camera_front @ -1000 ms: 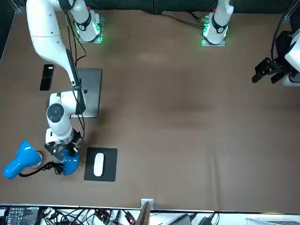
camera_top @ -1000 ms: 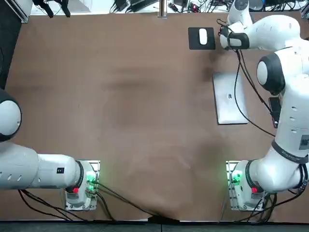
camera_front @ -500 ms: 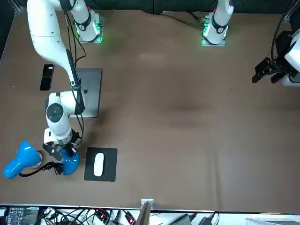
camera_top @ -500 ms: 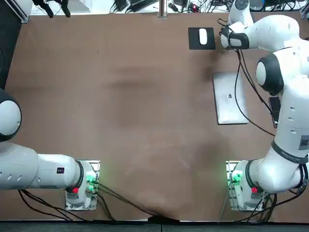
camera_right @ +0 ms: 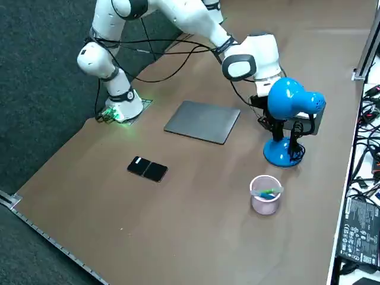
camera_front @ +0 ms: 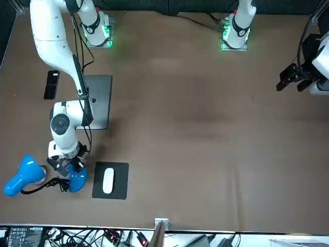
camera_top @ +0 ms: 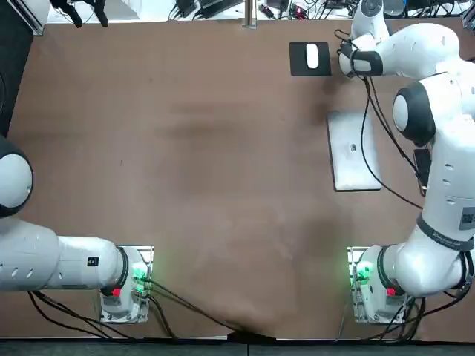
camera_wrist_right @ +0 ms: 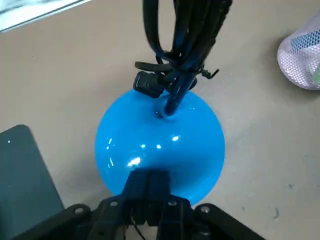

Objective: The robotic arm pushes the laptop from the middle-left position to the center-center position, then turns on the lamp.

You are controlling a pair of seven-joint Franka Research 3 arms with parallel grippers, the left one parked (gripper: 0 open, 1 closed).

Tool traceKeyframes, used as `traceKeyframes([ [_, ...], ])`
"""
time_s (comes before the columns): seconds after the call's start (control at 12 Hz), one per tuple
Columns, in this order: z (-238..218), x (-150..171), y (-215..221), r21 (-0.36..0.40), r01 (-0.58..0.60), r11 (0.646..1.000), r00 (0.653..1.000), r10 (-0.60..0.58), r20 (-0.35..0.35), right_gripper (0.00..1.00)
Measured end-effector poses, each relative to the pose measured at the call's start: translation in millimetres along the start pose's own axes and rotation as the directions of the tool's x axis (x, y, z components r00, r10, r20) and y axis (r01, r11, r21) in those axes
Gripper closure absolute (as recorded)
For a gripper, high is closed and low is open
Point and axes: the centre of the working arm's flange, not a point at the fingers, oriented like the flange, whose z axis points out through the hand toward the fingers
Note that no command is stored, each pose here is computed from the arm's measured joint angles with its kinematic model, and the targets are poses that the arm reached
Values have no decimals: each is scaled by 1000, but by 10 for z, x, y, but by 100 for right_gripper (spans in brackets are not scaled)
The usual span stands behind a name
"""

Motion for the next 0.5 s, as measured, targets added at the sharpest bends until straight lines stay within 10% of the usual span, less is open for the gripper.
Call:
traceKeyframes([
  [0.5,-5,-10,-17,1,3,1000,1000,-3,-1,98],
])
